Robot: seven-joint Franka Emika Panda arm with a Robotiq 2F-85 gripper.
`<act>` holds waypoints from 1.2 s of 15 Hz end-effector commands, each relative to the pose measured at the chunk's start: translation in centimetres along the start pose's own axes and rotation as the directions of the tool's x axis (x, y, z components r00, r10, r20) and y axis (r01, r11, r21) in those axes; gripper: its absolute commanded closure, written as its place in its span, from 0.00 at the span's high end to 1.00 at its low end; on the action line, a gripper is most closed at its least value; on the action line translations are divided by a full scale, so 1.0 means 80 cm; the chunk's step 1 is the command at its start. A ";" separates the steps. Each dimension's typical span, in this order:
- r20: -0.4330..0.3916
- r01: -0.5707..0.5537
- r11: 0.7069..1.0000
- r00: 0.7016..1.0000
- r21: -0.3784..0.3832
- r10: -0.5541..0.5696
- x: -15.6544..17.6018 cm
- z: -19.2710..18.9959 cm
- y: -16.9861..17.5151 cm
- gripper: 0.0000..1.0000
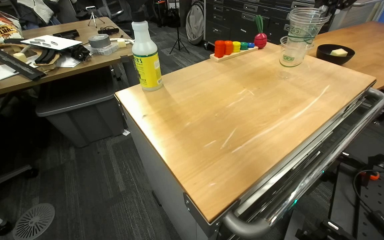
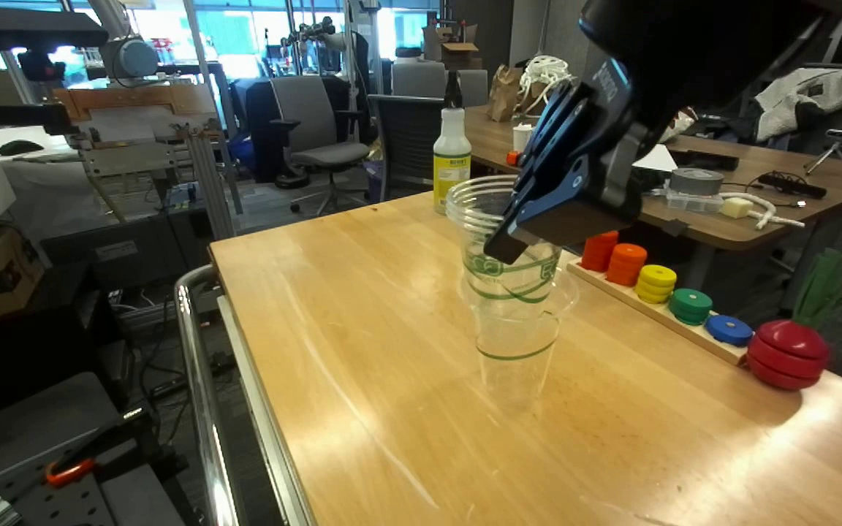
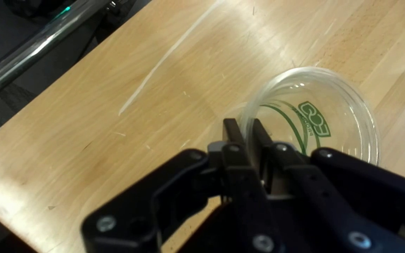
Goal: Stack the clear cups together
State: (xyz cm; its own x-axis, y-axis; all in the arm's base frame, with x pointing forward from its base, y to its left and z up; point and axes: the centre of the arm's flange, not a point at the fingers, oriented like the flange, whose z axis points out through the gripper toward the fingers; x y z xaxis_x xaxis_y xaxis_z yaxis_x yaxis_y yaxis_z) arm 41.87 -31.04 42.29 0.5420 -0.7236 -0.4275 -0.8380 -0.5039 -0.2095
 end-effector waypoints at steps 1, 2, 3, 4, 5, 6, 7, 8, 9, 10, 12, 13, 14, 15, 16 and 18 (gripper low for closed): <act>-0.016 0.000 1.000 1.000 0.008 0.001 -0.002 0.002 0.001 0.41; -0.018 -0.002 1.000 1.000 0.011 0.002 -0.002 0.002 0.003 0.50; -0.022 -0.004 1.000 1.000 0.010 0.004 -0.003 0.002 0.005 0.57; -0.028 -0.010 1.000 1.000 0.006 0.010 -0.002 0.003 0.008 0.66; -0.032 -0.012 1.000 0.999 0.009 0.012 -0.003 0.002 0.009 0.73; -0.044 -0.013 1.000 0.999 0.009 0.013 -0.006 -0.001 0.011 0.81; -0.061 -0.013 1.000 0.998 0.000 0.013 -0.010 -0.004 0.012 0.88; -0.080 0.009 1.000 0.997 -0.021 -0.011 -0.022 -0.012 0.009 0.95; -0.078 0.031 0.998 0.996 -0.057 -0.035 -0.035 -0.019 0.005 0.99; -0.090 0.059 0.993 0.994 -0.100 -0.068 -0.055 -0.027 -0.001 1.00; -0.096 0.148 0.975 0.982 -0.166 -0.165 -0.087 -0.041 -0.012 1.00; -0.087 0.200 0.960 0.971 -0.198 -0.221 -0.105 -0.046 -0.019 1.00; -0.079 0.246 0.944 0.960 -0.218 -0.269 -0.124 -0.050 -0.025 1.00; -0.071 0.292 0.926 0.946 -0.240 -0.317 -0.142 -0.052 -0.028 1.00; -0.065 0.333 0.907 0.930 -0.258 -0.361 -0.156 -0.054 -0.029 1.00; -0.057 0.383 0.882 0.909 -0.274 -0.413 -0.178 -0.056 -0.019 1.00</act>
State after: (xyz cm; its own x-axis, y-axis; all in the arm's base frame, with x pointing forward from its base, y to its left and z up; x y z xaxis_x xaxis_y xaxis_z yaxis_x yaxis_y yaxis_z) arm 39.08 -24.07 51.18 0.7829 -0.5538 -0.2836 -0.5980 -0.7955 -0.0973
